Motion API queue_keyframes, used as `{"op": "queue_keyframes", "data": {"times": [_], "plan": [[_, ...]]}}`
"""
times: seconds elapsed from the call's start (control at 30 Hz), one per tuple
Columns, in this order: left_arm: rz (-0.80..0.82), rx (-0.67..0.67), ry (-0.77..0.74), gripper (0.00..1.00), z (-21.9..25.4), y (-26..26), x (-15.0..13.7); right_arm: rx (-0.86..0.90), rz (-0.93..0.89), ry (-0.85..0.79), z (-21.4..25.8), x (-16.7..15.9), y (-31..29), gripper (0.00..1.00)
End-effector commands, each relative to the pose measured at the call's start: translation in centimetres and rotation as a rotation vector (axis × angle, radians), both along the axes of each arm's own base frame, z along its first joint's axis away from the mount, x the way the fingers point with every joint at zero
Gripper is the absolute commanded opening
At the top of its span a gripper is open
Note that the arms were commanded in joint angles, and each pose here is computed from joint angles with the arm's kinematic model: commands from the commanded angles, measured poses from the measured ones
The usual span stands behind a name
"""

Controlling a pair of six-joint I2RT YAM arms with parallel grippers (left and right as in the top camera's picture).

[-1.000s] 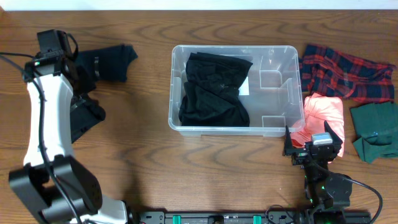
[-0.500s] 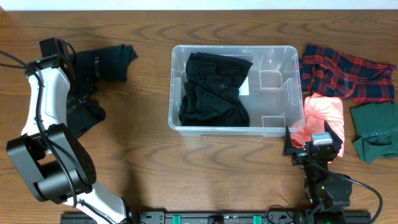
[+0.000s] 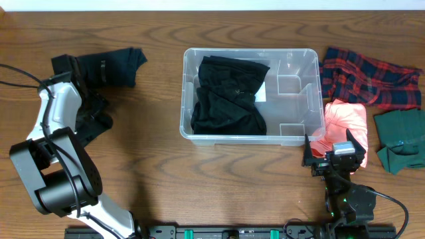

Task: Pack container
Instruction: 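Grasp the taped rolled black garment with the left gripper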

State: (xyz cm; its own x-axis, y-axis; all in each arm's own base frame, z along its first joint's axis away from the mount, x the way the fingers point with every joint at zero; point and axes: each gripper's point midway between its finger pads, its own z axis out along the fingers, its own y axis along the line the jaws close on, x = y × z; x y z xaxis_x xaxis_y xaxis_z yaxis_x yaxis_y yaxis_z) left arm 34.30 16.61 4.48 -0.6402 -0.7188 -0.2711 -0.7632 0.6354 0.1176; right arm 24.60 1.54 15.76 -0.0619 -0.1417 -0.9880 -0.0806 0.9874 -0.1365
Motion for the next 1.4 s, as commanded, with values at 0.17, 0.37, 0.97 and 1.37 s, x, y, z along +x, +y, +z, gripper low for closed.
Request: {"op": "queue_keyframes", "data": {"times": [0.17,0.37,0.97,1.37], "plan": [[0.014,-0.043,-0.012,0.93,-2.3,-0.8,-0.3,-0.008,-0.008,0.001,-0.1,0.0,-0.2,0.99],[0.013,-0.039,-0.021,0.93,-3.8,-1.0,-0.8,-0.008,-0.008,0.001,-0.1,0.0,-0.2,0.99],[0.013,-0.037,-0.026,0.93,-4.5,-1.1,-1.1,-0.008,-0.008,0.001,-0.1,0.0,-0.2,0.99],[-0.013,-0.029,-0.033,0.94,-4.3,-0.9,-0.7,-0.008,-0.008,0.001,-0.1,0.0,-0.2,0.99]]}}
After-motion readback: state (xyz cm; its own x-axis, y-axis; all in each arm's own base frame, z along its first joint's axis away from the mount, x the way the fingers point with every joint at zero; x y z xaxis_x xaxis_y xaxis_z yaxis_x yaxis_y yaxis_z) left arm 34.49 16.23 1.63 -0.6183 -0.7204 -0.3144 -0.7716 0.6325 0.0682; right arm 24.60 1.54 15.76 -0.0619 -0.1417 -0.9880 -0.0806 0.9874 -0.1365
